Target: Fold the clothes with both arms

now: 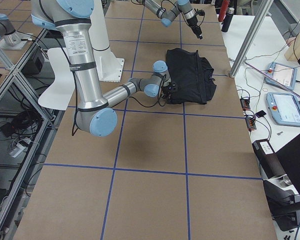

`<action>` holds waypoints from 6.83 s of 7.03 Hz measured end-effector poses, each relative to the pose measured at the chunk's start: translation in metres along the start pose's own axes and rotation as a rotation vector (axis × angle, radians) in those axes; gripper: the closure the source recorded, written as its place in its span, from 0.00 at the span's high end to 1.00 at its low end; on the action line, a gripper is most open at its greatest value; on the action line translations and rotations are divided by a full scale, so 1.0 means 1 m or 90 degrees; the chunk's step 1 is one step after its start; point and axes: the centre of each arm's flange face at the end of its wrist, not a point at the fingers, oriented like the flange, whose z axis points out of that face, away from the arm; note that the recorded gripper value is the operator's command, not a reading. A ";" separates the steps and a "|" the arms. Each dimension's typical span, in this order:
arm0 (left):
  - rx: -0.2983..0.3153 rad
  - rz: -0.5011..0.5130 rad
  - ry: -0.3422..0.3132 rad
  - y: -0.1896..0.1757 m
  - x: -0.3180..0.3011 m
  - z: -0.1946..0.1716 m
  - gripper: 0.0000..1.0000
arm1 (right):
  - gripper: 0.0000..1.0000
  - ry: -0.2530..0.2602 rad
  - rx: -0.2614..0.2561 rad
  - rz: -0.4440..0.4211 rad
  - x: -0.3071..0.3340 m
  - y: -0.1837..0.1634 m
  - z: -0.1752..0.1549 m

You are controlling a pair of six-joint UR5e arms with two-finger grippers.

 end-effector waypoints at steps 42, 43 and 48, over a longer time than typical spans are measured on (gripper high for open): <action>-0.003 0.206 0.003 0.014 0.002 0.013 1.00 | 0.70 0.087 -0.149 -0.386 -0.032 0.195 -0.077; -0.024 0.206 0.011 0.024 -0.013 -0.021 1.00 | 0.62 0.104 -0.136 -0.480 -0.040 0.214 -0.061; -0.069 0.222 0.008 0.052 -0.086 -0.107 1.00 | 0.49 0.225 -0.127 -0.783 -0.110 0.277 -0.014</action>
